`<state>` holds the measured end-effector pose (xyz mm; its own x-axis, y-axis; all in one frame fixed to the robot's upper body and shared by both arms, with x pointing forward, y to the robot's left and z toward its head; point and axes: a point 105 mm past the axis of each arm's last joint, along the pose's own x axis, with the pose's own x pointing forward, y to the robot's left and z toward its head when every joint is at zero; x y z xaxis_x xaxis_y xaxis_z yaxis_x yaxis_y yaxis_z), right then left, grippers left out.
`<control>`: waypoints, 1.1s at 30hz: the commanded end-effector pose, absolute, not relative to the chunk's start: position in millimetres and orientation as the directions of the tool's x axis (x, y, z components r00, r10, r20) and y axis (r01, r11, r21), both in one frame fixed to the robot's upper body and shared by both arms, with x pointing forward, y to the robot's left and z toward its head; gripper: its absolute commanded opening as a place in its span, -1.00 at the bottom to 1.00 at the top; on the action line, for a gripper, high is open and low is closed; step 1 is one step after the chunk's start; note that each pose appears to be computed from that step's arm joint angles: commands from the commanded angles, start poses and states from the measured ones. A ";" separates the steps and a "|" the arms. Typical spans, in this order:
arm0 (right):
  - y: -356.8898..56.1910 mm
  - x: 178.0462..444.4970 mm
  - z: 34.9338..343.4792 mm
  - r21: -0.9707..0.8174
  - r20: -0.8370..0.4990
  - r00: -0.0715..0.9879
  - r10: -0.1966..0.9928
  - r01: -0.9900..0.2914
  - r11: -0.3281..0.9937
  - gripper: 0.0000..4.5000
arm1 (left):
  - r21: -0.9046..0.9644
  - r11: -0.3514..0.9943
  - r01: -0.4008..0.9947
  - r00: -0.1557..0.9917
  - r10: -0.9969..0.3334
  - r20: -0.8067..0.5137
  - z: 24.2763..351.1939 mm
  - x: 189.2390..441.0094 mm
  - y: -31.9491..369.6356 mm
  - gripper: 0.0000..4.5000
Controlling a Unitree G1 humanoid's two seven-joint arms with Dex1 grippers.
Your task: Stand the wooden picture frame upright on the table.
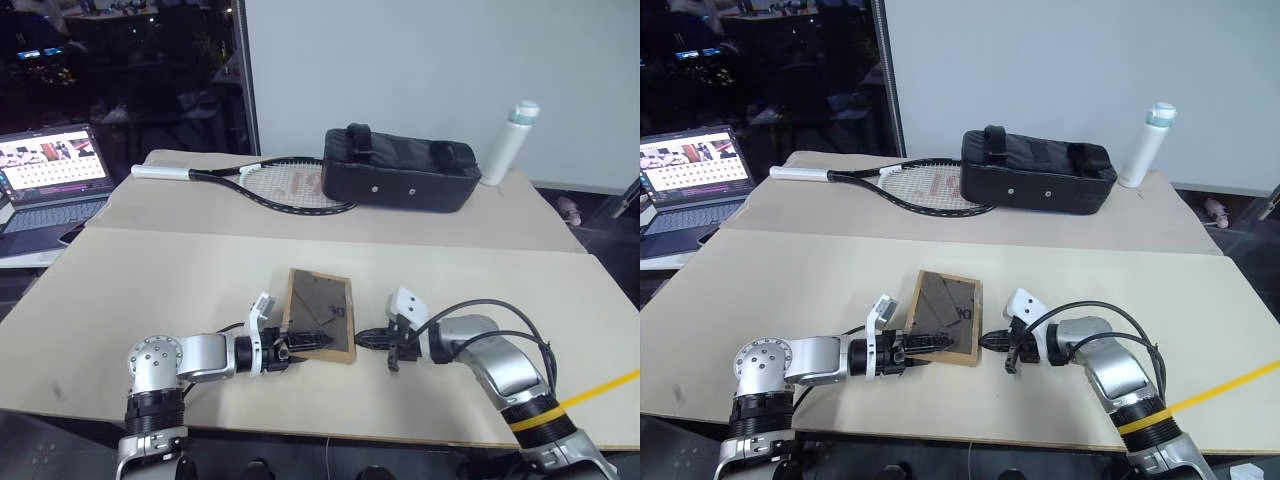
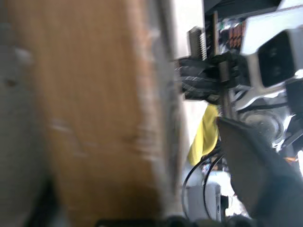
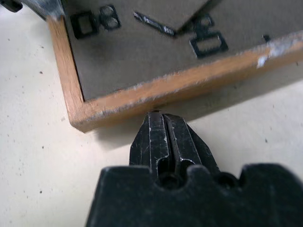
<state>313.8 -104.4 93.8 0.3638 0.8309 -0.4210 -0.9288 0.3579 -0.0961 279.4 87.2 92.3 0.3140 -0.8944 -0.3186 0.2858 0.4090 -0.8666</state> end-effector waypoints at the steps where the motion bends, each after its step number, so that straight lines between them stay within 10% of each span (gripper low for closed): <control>1: -114.1 318.9 109.0 -0.149 -0.397 0.411 0.821 -0.911 0.384 -1.00 | -0.872 0.403 0.278 0.293 -0.900 -0.323 90.6 275.0 90.7 -0.18; 11: -141.4 334.3 210.5 -0.074 -0.144 0.497 0.856 -0.868 0.491 -1.00 | -0.801 0.417 0.430 0.296 -0.903 -0.311 127.5 285.3 100.5 -0.40; 25: -55.7 330.6 195.2 -0.022 -0.169 0.273 0.947 -0.962 0.273 0.98 | -0.645 0.362 0.673 0.177 -0.925 -0.335 171.3 285.4 54.6 -0.40; 33: -69.8 338.9 194.8 -0.045 -0.161 0.335 0.928 -0.942 0.333 0.98 | -0.631 0.355 0.690 0.170 -0.927 -0.335 176.2 284.9 57.3 -0.40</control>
